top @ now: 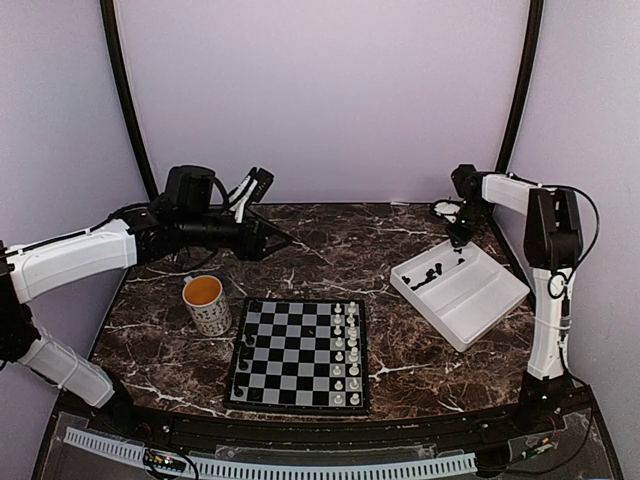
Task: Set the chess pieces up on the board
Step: Pick up the pawn from the storage box.
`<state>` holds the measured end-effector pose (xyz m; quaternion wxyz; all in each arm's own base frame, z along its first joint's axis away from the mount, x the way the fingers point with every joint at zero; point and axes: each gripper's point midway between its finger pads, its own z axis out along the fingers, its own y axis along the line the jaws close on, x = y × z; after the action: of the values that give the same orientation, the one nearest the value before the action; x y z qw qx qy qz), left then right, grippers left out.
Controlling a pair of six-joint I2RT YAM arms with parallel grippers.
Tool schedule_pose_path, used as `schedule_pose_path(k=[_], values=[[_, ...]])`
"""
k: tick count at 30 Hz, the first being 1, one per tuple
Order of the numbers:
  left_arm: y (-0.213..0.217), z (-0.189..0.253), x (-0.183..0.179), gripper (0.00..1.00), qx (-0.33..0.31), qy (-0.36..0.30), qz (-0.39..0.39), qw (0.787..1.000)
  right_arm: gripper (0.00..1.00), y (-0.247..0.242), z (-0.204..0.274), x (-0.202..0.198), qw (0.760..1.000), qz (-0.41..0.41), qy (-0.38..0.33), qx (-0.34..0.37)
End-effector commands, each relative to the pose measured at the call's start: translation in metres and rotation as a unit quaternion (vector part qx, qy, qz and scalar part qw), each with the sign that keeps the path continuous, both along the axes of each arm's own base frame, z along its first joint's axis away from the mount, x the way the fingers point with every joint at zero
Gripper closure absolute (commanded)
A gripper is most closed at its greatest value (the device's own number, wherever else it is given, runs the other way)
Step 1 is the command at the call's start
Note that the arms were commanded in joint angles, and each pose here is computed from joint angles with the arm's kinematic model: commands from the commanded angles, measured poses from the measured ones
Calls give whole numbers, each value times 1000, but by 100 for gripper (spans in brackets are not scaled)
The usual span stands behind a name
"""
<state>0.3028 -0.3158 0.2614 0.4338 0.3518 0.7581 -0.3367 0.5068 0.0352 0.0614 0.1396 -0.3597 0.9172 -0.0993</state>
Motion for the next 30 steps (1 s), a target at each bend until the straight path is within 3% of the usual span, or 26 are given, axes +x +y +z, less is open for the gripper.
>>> schedule_pose_path(k=[1,23,30], values=[[-7,10,-1,44,-11,-2,-13,1000,71,-5,-7,-3,1000,-2,18,-2],[-9,3,1,44,-8,8,-13,1000,66,-13,-30,-1,997,-13,48,53],[-7,1,1,44,-6,10,-9,1000,68,-11,-33,-2,996,-12,60,58]])
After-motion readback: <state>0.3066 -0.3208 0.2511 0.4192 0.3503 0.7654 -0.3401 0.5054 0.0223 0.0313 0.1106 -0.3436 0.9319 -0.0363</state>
